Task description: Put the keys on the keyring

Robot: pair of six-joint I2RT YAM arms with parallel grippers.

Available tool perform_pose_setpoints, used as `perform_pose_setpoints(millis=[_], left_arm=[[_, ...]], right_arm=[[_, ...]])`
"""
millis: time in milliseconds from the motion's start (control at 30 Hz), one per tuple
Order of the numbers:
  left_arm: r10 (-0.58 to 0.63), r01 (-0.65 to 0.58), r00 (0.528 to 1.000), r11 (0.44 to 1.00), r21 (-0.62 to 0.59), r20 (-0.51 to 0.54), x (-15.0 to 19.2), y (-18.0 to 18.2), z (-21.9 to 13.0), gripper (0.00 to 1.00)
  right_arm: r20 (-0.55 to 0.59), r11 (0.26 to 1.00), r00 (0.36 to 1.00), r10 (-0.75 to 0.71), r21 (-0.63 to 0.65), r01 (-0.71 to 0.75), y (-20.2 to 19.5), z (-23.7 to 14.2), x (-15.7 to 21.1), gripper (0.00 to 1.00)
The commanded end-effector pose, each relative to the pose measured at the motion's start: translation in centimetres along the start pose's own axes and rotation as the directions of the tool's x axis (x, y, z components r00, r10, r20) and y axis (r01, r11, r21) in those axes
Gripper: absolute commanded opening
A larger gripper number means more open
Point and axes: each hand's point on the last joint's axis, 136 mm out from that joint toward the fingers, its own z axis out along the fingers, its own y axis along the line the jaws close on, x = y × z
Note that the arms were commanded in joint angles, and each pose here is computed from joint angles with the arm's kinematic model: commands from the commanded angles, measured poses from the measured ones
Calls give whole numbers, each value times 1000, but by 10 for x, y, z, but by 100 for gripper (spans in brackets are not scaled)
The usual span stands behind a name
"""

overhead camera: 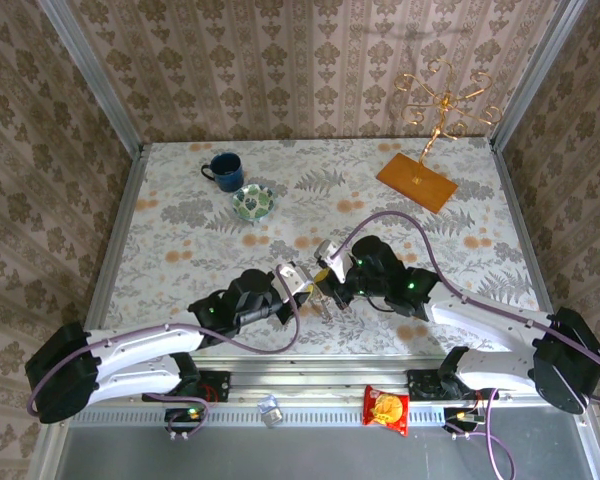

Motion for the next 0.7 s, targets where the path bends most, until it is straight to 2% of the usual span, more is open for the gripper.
perform_pose_setpoints(millis=[0,267,667], left_arm=[[69,-70,997,997,31,43,-7,-14,1,0],[99,-100,993,995,8,63,-5,-14,1,0],[109,-109,990,994,-7,92,-8,-13,-3,0]], right_arm=[[22,989,990,142,46,-143,-11,6,4,0],[62,963,963,262,43,-265,-17,2,8,0],[73,940,939,336,33,-339,-20,0,14,0]])
